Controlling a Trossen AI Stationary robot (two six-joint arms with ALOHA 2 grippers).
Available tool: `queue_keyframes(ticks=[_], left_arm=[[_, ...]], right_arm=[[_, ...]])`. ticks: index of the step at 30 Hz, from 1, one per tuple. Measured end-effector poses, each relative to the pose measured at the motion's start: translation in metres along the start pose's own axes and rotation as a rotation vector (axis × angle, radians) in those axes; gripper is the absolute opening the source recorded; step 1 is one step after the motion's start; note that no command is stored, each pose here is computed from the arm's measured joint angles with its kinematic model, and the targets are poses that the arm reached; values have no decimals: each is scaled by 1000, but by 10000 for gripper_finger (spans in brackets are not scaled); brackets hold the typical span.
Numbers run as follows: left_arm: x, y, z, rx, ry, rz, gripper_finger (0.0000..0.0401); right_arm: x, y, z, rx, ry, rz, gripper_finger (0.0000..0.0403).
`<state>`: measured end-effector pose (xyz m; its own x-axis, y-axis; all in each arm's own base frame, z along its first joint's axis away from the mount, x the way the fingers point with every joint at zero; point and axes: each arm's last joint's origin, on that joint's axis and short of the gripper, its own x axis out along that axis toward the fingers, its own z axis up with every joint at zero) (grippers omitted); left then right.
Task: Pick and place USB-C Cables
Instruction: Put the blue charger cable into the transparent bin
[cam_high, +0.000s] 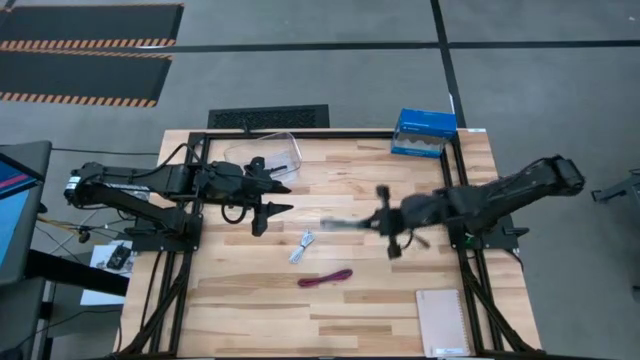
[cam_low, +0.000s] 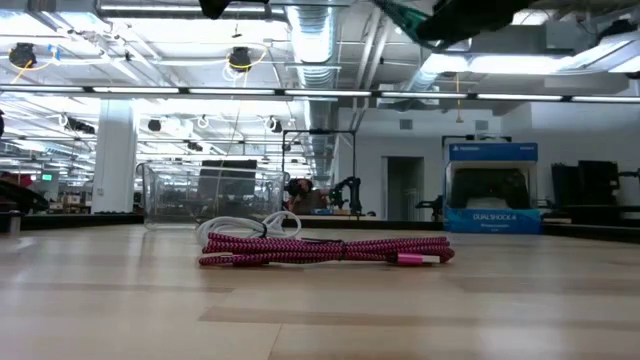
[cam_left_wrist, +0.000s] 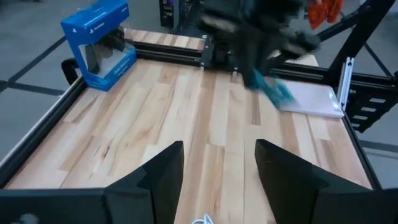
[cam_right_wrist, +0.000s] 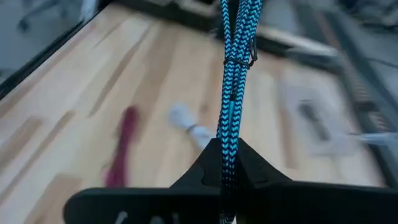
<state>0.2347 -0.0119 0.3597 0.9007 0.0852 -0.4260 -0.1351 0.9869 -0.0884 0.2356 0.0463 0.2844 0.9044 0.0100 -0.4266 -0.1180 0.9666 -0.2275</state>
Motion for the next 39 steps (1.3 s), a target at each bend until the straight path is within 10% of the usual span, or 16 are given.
queue_keyframes(ticks=[17, 23, 39], left_arm=[[25, -1, -15, 184, -469, -21, 187], [32, 10, -38, 198, -734, -106, 187], [94, 31, -62, 114, -656, -221, 187]], right_arm=[[-54, -29, -56, 159, -728, -287, 32], [-45, -31, -57, 181, -774, -301, 19], [14, -27, -67, 221, -800, -232, 22]])
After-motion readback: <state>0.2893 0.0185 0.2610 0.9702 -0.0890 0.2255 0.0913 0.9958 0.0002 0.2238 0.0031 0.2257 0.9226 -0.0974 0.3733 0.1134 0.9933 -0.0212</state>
